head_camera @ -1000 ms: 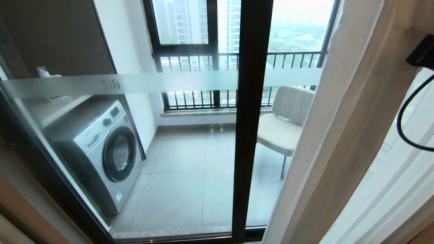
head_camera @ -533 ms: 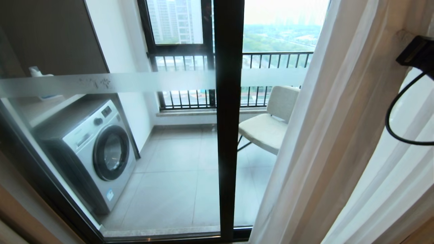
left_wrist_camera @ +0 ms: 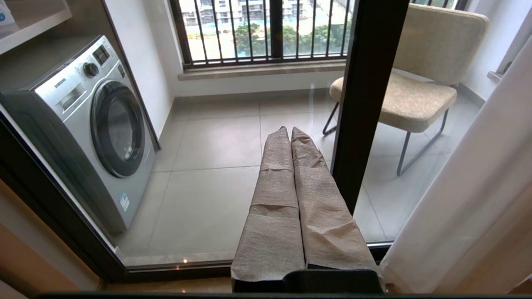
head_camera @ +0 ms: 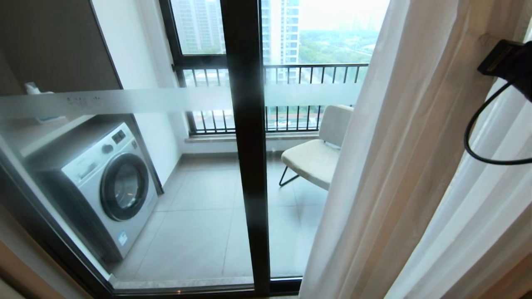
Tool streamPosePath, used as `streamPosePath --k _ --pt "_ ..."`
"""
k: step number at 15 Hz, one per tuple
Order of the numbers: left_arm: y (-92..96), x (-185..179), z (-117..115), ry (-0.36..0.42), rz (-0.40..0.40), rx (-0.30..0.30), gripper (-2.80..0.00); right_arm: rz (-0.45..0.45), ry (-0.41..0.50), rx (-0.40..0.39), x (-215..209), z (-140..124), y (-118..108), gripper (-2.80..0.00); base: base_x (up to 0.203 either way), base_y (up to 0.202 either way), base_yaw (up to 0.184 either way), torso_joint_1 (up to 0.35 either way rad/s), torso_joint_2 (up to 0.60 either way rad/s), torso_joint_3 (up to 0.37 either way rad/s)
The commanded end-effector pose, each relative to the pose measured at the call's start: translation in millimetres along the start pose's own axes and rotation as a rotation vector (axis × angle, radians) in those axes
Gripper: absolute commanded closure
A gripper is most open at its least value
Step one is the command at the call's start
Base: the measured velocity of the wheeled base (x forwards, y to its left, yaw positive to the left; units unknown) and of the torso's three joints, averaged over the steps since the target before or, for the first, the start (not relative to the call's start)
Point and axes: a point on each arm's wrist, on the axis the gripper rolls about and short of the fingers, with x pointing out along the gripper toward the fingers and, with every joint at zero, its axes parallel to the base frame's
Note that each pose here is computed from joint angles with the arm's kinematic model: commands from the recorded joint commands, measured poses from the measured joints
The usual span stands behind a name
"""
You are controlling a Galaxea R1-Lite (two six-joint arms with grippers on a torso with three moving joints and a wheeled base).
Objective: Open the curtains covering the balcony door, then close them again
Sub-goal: Pull the inner curtains open on both sides
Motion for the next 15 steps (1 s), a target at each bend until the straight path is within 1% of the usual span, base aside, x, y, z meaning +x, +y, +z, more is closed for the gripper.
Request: streamPosePath --k 1,7,15 --pt "0.0 0 0 0.000 0.000 0.000 0.00 -0.006 -0.018 0.002 2 2 -3 0.00 0.000 -0.186 0.001 0.002 0.00 0.005" --pt "0.0 0 0 0.000 0.000 0.000 0.00 -0.015 -0.062 0.007 18 10 -9 0.00 0.000 -0.188 0.002 0.003 0.00 0.003" --pt "0.0 0 0 0.000 0.000 0.000 0.00 -0.010 -0.083 0.005 29 11 -10 0.00 0.000 -0.184 0.004 0.002 0.00 0.003"
